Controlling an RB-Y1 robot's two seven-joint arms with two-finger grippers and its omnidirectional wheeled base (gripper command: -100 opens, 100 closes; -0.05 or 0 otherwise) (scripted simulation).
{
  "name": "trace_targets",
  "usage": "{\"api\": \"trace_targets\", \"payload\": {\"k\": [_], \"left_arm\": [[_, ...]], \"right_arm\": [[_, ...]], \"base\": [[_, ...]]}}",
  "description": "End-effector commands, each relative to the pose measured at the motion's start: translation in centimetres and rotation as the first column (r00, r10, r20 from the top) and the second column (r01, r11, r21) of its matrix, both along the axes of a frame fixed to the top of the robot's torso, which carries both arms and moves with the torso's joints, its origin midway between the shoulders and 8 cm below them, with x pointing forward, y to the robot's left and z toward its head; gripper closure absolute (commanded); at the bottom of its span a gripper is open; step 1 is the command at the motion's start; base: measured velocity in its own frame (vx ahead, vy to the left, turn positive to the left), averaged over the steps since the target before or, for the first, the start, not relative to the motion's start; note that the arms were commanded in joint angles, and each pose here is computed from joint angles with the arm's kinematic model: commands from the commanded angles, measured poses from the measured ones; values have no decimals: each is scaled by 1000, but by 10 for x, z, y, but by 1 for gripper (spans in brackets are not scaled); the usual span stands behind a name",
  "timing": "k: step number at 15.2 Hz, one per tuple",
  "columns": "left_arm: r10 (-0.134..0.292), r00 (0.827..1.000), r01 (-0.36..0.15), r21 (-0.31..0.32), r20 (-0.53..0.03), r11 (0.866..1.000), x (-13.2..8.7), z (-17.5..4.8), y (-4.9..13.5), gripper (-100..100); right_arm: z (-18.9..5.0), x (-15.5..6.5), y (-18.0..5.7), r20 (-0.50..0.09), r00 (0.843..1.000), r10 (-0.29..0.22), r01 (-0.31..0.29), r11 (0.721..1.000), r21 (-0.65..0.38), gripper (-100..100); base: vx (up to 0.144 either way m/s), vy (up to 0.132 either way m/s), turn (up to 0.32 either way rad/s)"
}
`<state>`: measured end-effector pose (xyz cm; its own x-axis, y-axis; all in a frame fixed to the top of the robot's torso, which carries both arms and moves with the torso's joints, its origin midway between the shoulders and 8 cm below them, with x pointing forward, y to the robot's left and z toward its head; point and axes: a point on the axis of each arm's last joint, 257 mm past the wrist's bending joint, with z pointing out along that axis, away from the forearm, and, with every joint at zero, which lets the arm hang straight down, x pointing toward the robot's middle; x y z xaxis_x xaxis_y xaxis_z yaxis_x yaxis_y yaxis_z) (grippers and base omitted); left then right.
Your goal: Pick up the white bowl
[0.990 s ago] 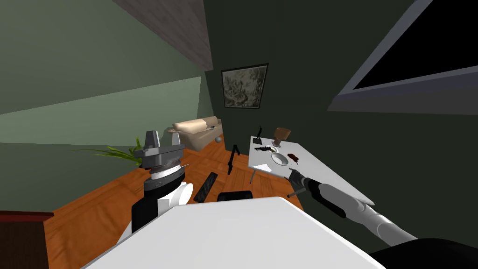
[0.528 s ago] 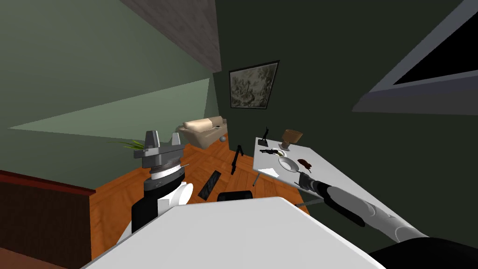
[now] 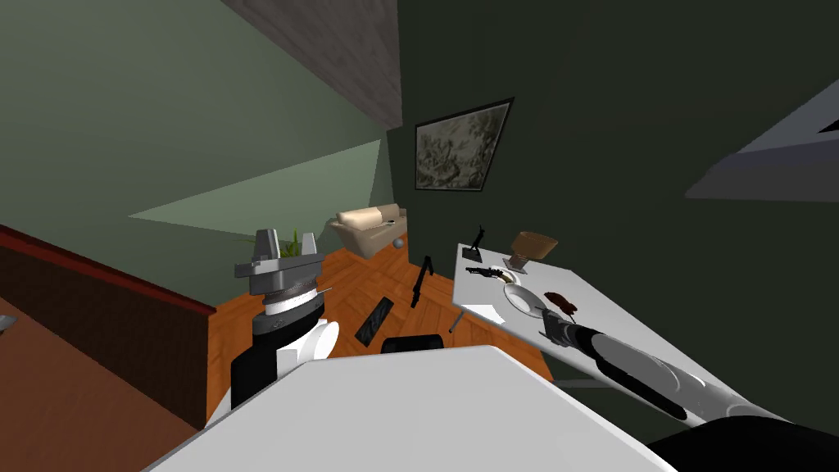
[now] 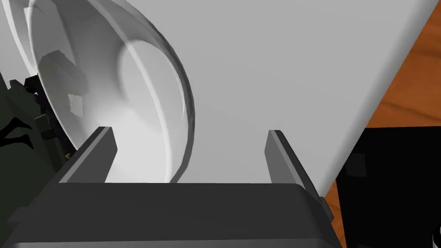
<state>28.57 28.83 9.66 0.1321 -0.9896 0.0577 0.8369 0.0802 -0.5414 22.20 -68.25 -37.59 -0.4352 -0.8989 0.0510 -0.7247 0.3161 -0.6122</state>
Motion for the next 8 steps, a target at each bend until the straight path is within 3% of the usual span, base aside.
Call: {"api": "trace_targets", "payload": {"k": [1, 2, 5, 8], "left_arm": [[0, 1000, 0, 0, 0, 1000, 0, 0, 0, 0], [0, 1000, 0, 0, 0, 1000, 0, 0, 0, 0], [0, 1000, 0, 0, 0, 1000, 0, 0, 0, 0], [0, 1000, 0, 0, 0, 1000, 0, 0, 0, 0]], "right_arm": [[-1, -11, -12, -32, 999, 10, -11, 999, -35, -100], [-1, -23, -23, -72, 997, 23, -28, 997, -71, -100], [-2, -35, -32, -109, 993, 32, -43, 994, -101, -100], [-3, -62, -49, -192, 980, 49, -79, 985, -154, -100]], "base": [[33, 25, 169], [33, 26, 138], [31, 20, 123], [36, 17, 143]]}}
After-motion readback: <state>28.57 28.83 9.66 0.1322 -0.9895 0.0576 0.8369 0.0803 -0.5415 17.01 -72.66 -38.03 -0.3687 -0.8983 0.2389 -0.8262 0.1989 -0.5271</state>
